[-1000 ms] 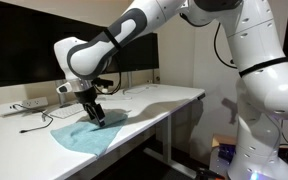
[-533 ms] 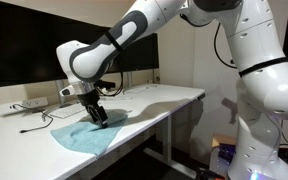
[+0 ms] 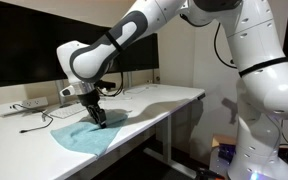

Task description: Slide the towel across the table.

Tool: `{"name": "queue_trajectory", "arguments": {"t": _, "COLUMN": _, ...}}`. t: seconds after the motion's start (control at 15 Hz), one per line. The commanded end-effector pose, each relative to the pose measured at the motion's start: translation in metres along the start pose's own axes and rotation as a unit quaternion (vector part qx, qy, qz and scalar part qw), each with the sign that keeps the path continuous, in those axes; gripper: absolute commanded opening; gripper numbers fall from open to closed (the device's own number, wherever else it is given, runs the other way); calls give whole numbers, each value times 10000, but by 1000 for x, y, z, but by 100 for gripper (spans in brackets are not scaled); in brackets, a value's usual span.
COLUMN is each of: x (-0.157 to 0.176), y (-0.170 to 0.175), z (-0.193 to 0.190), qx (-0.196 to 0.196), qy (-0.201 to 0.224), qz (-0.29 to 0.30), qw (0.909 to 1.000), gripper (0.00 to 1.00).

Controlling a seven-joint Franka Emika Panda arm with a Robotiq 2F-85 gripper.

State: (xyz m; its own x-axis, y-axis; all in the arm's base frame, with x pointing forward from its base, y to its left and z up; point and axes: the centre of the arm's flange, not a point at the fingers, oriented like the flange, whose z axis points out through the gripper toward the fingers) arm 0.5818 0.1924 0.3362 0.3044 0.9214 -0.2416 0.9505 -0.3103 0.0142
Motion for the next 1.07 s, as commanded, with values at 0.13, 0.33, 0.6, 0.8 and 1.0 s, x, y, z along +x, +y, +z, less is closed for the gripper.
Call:
{"name": "queue_trajectory", "arguments": {"t": 0.13, "x": -8, "y": -9, "z": 1, "qx": 51, "qy": -29, "qz": -39, "qw": 10000, "gripper": 9}}
{"name": "queue_trajectory", "arguments": {"t": 0.33, "x": 0, "y": -1, "z": -2, "qx": 0, "qy": -3, "qz": -7, "qw": 10000, "gripper": 9}}
{"name": "queue_trajectory", "arguments": {"t": 0.6, "x": 0, "y": -1, "z": -2, "qx": 0, "qy": -3, "qz": -7, "qw": 10000, "gripper": 9}}
{"name": "queue_trajectory", "arguments": {"t": 0.8, "x": 0, "y": -1, "z": -2, "qx": 0, "qy": -3, "qz": -7, "qw": 10000, "gripper": 9}}
{"name": "queue_trajectory", "arguments": {"t": 1.0, "x": 0, "y": -1, "z": -2, "qx": 0, "qy": -3, "qz": -7, "qw": 10000, "gripper": 9}}
